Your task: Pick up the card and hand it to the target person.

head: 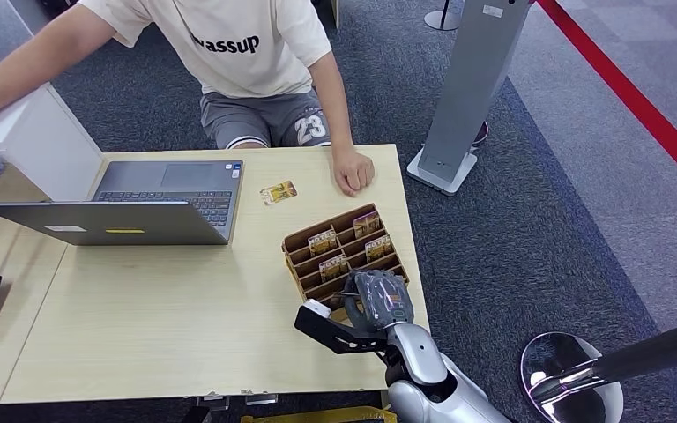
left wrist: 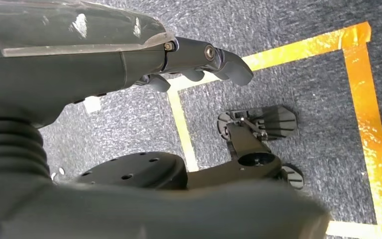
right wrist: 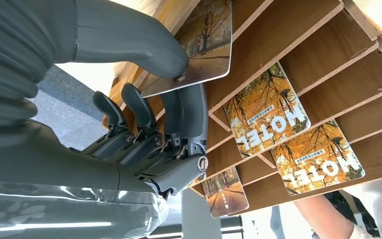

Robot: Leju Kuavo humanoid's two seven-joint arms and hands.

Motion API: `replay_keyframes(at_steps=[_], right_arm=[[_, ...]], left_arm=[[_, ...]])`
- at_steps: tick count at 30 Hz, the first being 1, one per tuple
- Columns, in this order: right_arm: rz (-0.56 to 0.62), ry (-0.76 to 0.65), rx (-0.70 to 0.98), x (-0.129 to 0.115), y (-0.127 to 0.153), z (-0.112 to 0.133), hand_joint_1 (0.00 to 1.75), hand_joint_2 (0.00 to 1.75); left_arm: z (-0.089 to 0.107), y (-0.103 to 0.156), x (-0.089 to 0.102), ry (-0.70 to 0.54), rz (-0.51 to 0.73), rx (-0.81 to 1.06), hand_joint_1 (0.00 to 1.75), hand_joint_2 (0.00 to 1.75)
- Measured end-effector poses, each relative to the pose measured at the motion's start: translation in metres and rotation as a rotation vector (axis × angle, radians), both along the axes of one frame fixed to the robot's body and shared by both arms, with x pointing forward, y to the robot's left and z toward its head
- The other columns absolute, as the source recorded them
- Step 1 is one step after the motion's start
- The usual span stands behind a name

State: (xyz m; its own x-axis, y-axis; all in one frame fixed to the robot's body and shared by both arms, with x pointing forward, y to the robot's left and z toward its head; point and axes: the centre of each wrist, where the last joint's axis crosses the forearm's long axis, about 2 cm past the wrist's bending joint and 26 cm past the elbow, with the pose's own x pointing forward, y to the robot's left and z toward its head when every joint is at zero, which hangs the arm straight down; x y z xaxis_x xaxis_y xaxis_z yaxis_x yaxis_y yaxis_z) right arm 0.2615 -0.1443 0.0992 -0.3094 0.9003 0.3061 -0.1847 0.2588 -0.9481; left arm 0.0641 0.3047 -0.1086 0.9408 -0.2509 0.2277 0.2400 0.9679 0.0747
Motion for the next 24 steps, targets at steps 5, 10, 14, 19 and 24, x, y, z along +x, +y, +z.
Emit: replay_keyframes(at_steps=[5,10,14,19,24], right_arm=[[0.002,0.0,0.0,0.0,0.0,0.0,1.48,1.75],[0.023,0.057,0.053,0.001,0.0,0.003,1.48,1.75],[0.063,0.145,0.137,0.004,0.0,0.011,1.48,1.75],[0.095,0.136,0.232,0.007,-0.003,0.032,1.48,1.75],[0.109,-0.062,0.318,0.008,-0.005,0.065,1.48,1.75]], left_arm=[[0.0,0.0,0.0,-0.013,-0.009,-0.008,0.0,1.75],[0.0,0.0,0.0,-0.008,-0.004,-0.013,0.0,1.75],[0.0,0.001,0.0,-0.005,-0.003,-0.02,0.0,1.75],[0.0,0.001,0.0,-0.003,0.001,-0.023,0.0,1.75],[0.0,0.001,-0.002,-0.001,0.015,-0.025,0.0,1.75]])
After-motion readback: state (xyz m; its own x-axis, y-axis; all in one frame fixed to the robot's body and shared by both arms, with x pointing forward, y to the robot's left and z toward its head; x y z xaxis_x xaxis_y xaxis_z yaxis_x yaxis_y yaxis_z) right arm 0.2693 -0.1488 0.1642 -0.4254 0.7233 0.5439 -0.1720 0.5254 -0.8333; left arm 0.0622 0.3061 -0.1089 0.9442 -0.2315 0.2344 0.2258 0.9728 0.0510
